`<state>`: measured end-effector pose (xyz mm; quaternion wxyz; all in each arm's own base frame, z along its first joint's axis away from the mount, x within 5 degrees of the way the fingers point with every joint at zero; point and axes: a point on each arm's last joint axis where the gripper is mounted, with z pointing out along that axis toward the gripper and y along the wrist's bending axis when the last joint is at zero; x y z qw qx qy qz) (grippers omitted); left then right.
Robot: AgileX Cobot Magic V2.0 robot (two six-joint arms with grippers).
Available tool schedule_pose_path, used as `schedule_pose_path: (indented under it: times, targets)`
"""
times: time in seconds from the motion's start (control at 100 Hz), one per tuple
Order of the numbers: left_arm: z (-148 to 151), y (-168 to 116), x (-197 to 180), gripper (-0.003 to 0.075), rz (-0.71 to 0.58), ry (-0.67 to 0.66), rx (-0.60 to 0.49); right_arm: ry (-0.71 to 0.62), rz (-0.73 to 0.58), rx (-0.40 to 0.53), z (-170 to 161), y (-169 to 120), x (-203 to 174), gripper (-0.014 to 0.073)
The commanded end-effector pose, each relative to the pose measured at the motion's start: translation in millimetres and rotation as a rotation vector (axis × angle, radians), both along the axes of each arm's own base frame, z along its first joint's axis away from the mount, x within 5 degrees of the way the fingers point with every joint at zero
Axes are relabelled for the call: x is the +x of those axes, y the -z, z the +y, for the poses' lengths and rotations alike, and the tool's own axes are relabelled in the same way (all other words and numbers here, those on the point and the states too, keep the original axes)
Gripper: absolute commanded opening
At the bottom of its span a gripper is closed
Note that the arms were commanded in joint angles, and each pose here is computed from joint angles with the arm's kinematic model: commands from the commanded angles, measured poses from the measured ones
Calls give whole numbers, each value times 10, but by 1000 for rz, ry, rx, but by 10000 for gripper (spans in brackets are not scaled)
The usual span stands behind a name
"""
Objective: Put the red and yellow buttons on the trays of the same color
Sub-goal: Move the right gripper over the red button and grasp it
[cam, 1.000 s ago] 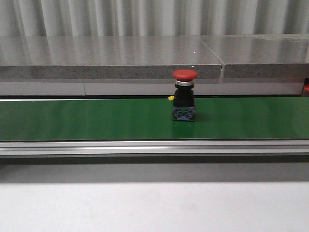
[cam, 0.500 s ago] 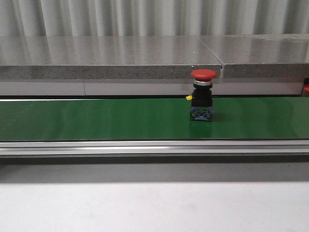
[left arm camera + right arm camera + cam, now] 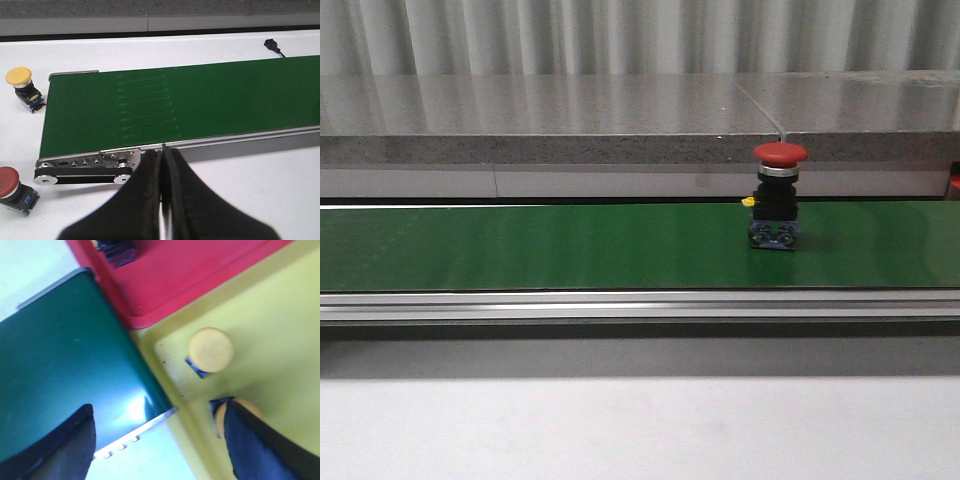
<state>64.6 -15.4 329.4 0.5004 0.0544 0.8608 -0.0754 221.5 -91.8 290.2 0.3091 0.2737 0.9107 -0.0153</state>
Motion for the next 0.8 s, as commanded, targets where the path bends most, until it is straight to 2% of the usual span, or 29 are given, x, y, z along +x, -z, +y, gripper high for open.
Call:
schedule_pose_path:
  times: [0.0, 0.4, 0.58, 0.79]
  targets:
    - [-9, -131, 27, -20, -88, 1, -24, -63, -75, -25, 147, -195, 52, 542]
    - [-9, -131, 27, -20, -88, 1, -24, -402, -105, -47, 794, -534, 233, 551]
    - [-9, -131, 27, -20, -88, 1, -24, -553, -75, 4, 1012, -621, 357, 619]
    - [-9, -131, 27, -20, -88, 1, -24, -714, 9, 19, 1205, -610, 542, 619]
